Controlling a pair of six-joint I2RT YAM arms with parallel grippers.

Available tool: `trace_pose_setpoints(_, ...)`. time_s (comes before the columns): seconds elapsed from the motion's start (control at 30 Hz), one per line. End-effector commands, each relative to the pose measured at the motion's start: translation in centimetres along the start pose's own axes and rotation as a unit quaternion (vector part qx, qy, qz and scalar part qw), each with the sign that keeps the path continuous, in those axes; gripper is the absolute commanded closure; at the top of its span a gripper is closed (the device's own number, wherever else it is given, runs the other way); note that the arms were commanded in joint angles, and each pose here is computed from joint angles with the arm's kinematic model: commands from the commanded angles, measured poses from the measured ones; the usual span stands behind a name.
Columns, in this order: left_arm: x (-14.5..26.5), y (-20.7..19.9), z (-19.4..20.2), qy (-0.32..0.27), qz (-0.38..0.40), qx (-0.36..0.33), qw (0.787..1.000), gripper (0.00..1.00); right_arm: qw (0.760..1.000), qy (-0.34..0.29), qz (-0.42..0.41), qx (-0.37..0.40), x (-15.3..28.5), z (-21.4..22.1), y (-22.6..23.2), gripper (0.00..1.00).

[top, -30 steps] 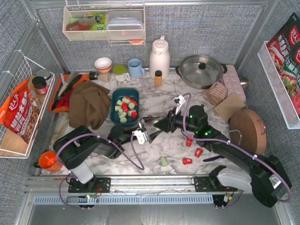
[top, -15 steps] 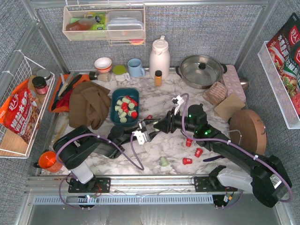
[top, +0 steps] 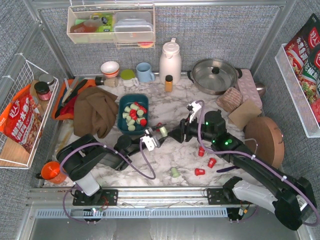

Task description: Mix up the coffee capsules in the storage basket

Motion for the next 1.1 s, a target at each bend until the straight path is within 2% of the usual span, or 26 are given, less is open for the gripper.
trace_pose_setpoints(0.0,1.1,2.6,0.7,0.031,-0.108,0.038,0.993,0.85,0.998,-0.004,0.062,0.032,1.4,-0.5,-0.9,0.48)
trace_pose_setpoints(0.1,2.5,4.7,1.4,0.051,-0.181,0.081,0.979,0.85,0.995,0.004,0.086,0.046,2.1,-0.5,-1.1,0.44)
trace_pose_setpoints(0.27,6.5,8.8,3.4,0.11,-0.335,0.145,0.924,0.86,0.988,0.04,0.145,0.03,2.7,-0.2,-2.1,0.43)
trace_pose_setpoints(0.43,8.2,9.9,5.7,0.203,-0.38,0.202,0.88,0.87,0.98,0.064,0.185,0.035,2.5,0.7,-3.1,0.43)
trace_pose_setpoints(0.57,9.7,10.0,7.4,0.225,-0.416,0.257,0.843,0.83,0.971,0.103,0.207,0.053,1.9,1.7,-3.2,0.43)
trace_pose_setpoints(0.77,12.0,9.6,9.6,0.263,-0.492,0.315,0.768,0.79,0.95,0.191,0.23,0.092,0.5,3.8,-2.8,0.43)
trace_pose_setpoints(0.97,12.7,9.5,10.4,0.29,-0.539,0.341,0.714,0.65,0.922,0.271,0.255,0.105,-0.7,6.8,-2.7,0.43)
trace_pose_setpoints(1.03,13.0,9.7,10.4,0.297,-0.558,0.344,0.694,0.55,0.914,0.285,0.27,0.105,-1.0,7.8,-2.8,0.43)
trace_pose_setpoints(1.07,13.5,9.9,10.4,0.297,-0.582,0.342,0.676,0.47,0.911,0.288,0.277,0.1,-1.2,8.3,-2.7,0.43)
Point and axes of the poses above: each gripper's point midway between its finger pads, its own x axis back along the fingers, its own y axis along the line the jaws close on, z = x × y, the point moved 6 cm from there along x, back along the fingers, and after that the axes turned 3 degrees about -x, right-handed, at the moved point
